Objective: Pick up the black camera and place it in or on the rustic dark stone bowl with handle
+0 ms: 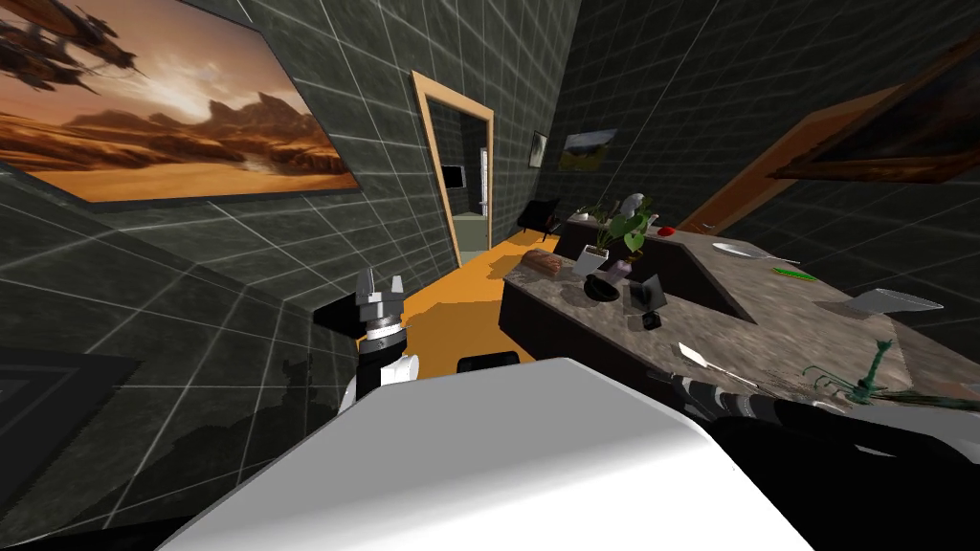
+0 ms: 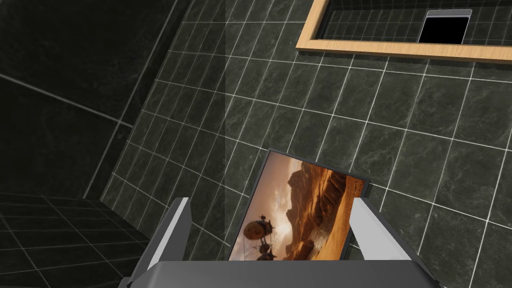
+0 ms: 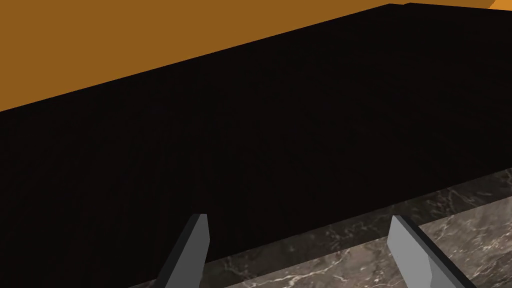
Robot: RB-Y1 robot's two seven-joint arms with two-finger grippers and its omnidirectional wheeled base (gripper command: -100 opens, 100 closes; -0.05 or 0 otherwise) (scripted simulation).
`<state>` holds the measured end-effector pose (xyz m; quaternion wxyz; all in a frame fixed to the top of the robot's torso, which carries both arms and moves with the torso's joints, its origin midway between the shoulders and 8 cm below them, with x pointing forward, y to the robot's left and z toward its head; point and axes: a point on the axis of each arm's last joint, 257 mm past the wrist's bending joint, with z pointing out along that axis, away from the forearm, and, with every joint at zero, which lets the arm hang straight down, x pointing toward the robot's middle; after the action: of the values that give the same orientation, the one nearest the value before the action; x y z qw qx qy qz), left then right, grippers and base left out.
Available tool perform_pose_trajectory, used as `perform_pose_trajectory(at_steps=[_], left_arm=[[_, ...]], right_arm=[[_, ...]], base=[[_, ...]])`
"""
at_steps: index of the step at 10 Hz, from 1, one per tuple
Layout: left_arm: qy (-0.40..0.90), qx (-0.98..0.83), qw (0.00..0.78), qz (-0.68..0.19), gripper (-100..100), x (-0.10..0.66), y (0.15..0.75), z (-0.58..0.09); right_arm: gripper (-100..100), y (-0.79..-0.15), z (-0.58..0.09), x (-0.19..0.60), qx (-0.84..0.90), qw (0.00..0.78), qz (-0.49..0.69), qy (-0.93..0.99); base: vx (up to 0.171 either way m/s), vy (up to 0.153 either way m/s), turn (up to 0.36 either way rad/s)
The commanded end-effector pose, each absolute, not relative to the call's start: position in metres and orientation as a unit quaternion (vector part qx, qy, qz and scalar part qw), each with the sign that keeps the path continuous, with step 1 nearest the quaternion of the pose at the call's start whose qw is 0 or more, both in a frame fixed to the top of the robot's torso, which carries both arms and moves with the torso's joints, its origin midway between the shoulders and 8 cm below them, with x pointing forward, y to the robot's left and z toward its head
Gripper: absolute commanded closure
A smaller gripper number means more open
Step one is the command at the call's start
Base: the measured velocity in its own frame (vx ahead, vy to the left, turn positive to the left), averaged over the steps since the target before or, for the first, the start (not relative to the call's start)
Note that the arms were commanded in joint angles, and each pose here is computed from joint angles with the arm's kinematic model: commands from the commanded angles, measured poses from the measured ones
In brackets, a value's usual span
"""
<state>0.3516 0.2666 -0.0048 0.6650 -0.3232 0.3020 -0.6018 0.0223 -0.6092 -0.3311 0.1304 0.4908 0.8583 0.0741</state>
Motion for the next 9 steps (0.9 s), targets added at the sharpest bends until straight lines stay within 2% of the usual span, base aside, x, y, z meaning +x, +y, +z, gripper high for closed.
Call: perform_pose_trajectory(at_steps=[1,6,9], left_arm=[[0.302,-0.323,0.665,-0.602,0,0.352,0.267,-0.005],[0.302,-0.323,0.665,-0.602,0,0.352,0.267,-0.005],[0.302,-0.323,0.665,-0.602,0,0.352,0.267,-0.005]], right_arm=[[-100,-0.616,-0.330,0.026,0.487,0.127,0.065,0.862],[-100,-0.660,-0.318,0.037,0.481,0.113,0.004,0.870],[-100,-0.660,-0.318,0.038,0.479,0.112,0.004,0.870]], base=[[0.028,-0.040,0.067],[0.033,-0.065,0.107],[0.016,-0.032,0.013]])
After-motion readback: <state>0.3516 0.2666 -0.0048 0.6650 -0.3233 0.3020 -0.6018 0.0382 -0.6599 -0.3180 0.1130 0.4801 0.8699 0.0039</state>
